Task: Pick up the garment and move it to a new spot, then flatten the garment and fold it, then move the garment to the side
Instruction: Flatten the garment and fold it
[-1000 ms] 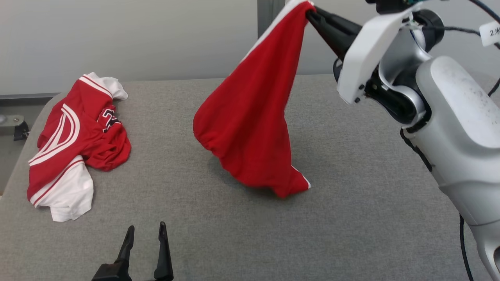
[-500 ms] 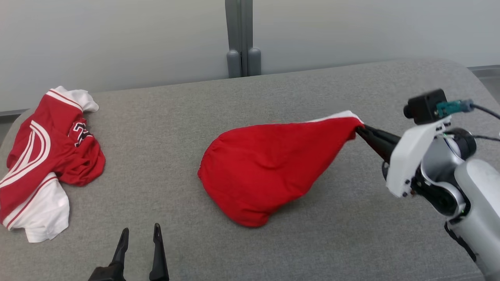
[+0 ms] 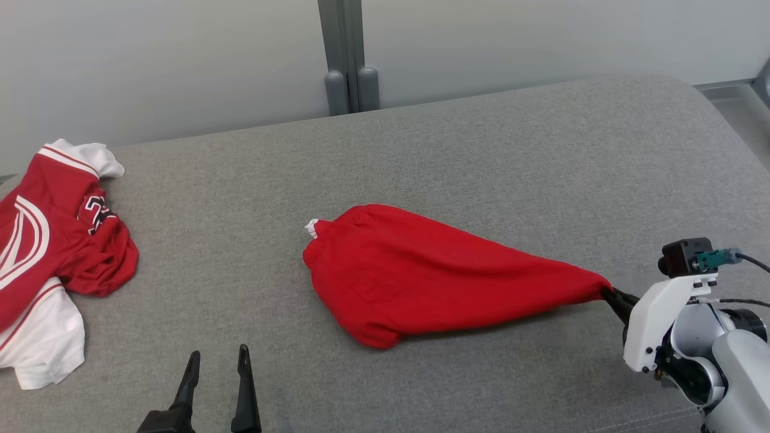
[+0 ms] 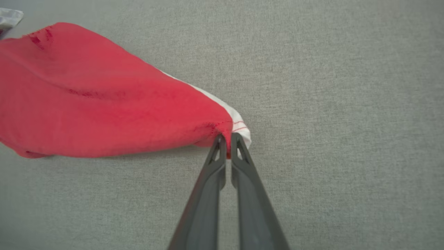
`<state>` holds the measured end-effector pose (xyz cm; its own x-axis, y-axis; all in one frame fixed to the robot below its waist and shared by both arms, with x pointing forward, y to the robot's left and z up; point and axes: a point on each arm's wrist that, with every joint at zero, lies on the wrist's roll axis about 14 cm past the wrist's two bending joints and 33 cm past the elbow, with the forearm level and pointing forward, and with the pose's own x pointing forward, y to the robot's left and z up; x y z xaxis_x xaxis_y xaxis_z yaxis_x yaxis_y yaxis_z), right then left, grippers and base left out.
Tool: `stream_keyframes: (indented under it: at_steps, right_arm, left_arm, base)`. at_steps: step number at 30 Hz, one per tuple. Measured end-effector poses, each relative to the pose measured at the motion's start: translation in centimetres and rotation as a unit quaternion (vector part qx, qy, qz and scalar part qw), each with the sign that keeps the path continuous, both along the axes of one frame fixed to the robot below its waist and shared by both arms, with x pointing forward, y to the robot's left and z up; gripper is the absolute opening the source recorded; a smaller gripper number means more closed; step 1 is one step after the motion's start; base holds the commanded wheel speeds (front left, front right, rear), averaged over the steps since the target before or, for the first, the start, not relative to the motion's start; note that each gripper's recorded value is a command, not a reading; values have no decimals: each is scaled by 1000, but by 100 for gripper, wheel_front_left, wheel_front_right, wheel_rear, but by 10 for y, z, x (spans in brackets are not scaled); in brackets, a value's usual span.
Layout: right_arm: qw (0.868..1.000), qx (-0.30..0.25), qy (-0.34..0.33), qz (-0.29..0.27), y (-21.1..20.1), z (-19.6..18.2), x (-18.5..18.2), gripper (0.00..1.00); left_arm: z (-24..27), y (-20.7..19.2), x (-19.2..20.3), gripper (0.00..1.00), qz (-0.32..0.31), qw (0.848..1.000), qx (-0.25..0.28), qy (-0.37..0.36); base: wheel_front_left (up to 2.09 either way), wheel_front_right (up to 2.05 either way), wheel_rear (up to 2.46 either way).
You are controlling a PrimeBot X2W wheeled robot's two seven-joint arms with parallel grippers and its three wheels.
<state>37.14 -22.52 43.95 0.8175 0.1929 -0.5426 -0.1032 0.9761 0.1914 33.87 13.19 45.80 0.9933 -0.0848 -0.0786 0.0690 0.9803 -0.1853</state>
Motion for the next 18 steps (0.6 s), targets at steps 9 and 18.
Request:
stream_keyframes:
  at_steps: [9, 18]
  right_arm:
    - [998, -1, 31, -47, -11, -36, -3, 17]
    - [998, -30, 9, -59, -23, -37, 8, 100]
  left_arm:
    - [-4, -2, 4, 100, -6, 1000, 2, 6]
    - [-7, 1, 5, 100, 0, 1000, 3, 10]
  base:
    - [0, 0, 0]
    - [0, 0, 0]
